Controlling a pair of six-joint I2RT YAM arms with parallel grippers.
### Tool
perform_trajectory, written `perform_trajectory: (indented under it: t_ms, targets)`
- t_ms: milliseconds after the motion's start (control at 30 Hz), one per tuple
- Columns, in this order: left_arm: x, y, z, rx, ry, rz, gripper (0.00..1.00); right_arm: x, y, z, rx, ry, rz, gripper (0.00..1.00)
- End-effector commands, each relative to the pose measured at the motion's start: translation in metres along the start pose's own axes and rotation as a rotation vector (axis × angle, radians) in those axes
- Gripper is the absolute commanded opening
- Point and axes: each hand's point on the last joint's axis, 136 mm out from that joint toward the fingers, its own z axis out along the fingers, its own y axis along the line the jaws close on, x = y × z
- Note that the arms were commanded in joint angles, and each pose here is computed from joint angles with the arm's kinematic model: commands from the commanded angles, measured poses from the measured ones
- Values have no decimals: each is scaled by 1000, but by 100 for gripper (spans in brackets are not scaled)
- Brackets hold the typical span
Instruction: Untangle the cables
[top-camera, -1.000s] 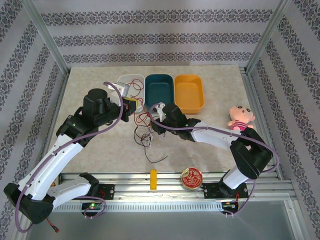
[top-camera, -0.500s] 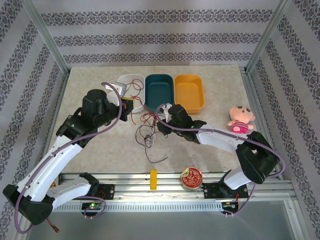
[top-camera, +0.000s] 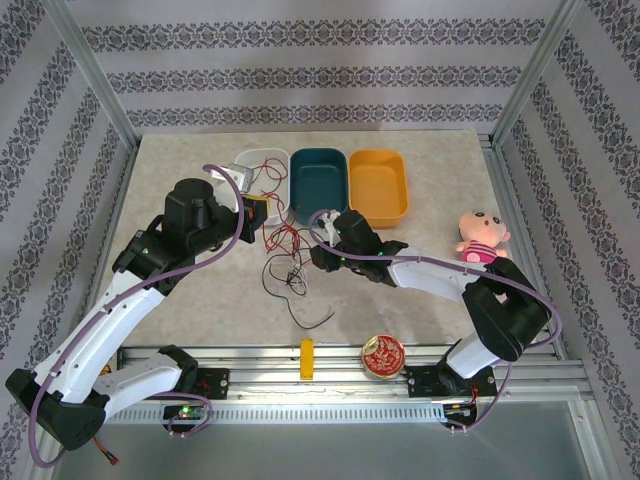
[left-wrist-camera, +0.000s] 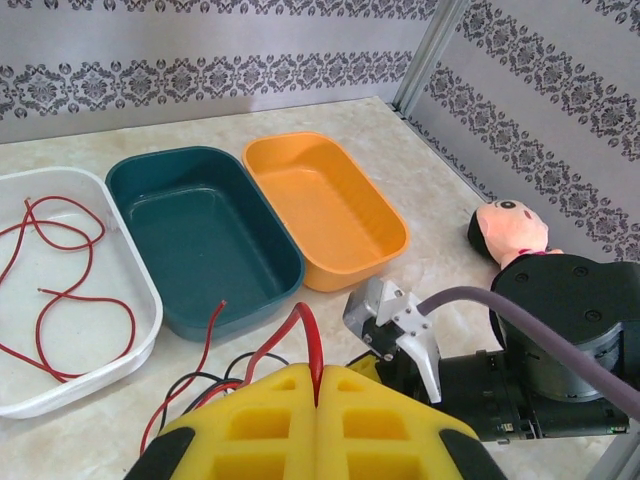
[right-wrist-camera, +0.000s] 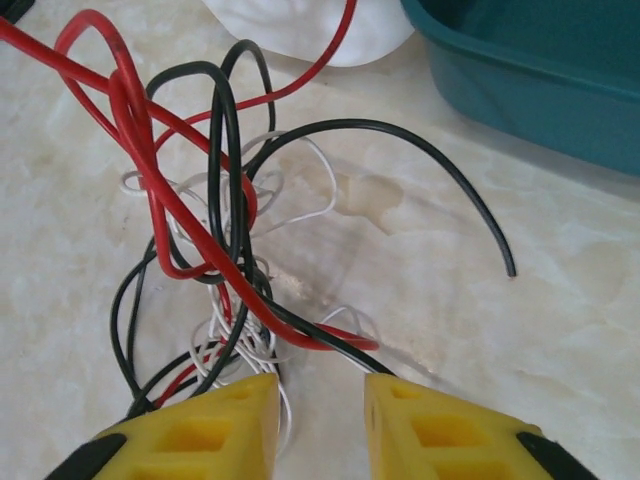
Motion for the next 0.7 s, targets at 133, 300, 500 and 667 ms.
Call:
perform_trajectory:
  t_ms: [133, 300, 500, 667]
  targets:
    - [-10, -4, -6, 31, -35, 21, 0, -23, 12, 2, -17, -64, -101, 38]
    - [-10, -9, -5, 59, -40, 18, 0, -28, 14, 9, -35, -53, -117, 38]
    - [-9, -9, -5, 61, -37, 15, 0, -30, 18, 14, -39, -53, -123, 30]
    - [-10, -8, -6, 51, -41, 16, 0, -29, 9, 13, 5, -51, -107, 8]
